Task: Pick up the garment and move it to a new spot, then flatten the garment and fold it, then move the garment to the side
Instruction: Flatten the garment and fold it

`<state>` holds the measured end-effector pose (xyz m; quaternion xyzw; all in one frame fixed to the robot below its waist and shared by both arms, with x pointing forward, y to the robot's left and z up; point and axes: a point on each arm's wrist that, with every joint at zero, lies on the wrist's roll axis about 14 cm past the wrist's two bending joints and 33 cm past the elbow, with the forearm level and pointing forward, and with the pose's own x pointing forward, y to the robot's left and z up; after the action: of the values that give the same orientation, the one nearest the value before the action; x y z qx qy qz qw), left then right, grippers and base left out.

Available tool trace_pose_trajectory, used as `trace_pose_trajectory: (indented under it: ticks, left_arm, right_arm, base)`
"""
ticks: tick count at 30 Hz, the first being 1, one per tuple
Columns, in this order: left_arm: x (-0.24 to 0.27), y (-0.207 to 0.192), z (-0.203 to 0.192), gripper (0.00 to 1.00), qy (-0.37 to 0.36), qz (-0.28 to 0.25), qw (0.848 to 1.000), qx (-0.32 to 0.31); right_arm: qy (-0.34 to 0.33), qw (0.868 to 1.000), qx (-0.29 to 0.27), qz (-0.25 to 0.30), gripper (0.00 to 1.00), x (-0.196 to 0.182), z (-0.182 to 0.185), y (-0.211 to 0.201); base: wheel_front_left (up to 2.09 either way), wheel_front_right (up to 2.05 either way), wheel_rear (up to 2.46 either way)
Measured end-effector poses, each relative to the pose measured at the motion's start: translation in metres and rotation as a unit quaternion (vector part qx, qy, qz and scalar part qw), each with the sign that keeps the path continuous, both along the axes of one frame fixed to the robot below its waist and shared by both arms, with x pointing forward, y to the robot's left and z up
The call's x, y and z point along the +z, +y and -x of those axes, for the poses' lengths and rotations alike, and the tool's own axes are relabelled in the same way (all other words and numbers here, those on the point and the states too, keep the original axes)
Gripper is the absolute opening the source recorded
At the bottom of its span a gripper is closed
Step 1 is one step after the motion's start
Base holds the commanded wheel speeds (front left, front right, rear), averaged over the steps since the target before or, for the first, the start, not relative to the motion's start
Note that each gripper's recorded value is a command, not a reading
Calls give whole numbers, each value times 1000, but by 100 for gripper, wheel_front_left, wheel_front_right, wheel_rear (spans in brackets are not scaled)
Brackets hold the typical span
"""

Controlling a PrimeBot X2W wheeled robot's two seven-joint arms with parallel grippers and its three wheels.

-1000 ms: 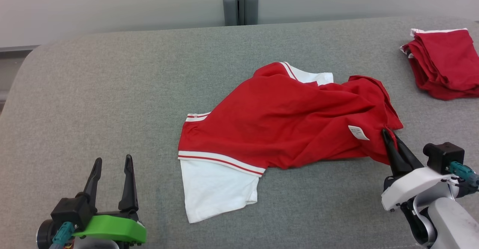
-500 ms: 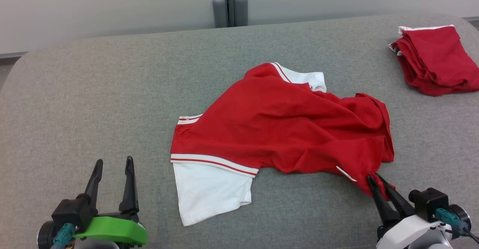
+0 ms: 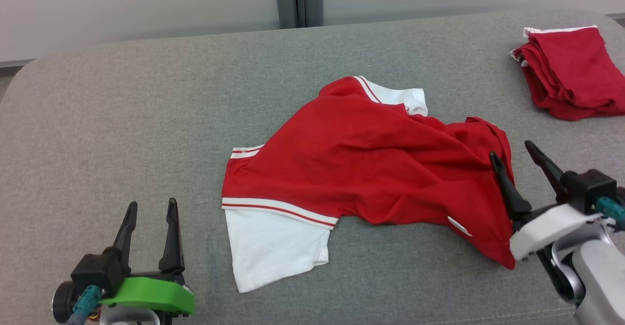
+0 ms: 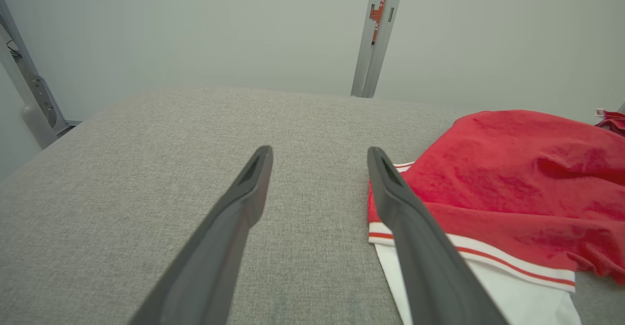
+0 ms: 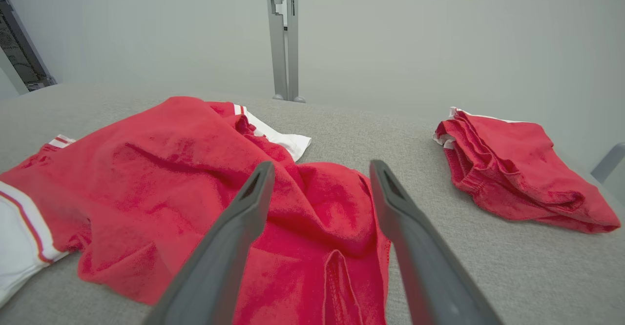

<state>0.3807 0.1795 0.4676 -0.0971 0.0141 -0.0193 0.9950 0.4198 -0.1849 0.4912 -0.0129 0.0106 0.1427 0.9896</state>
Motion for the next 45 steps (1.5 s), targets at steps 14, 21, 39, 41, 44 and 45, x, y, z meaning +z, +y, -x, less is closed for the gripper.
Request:
trace_pose_trajectory:
  ticks: [14,21,39,41,44,45]
  left_arm:
    - [0,11,-5,100,0,-1,1000,16]
    - [-5,23,-2,100,9,-4,999,34]
    - [0,23,-6,100,1,-5,999,34]
    - [0,23,-6,100,0,-4,999,34]
    - [1,22,-6,100,-1,-4,999,34]
    - [1,22,-7,100,-2,-4,999,34]
  right_arm:
    - [141,988,-29,50,100,-46,-78,-14]
    - [254,966,-34,42,74,-106,-64,-6]
    - [15,998,-57,-13,96,33,-145,-8]
    - [25,998,-53,-10,100,24,-139,-4]
    - [25,998,-61,-10,100,21,-133,-11]
    - [23,998,-64,-9,100,21,-131,-14]
  base:
    - [0,0,0]
    - [0,0,0]
    - [0,0,0]
    - [0,0,0]
    - [0,0,0]
    - [0,0,0]
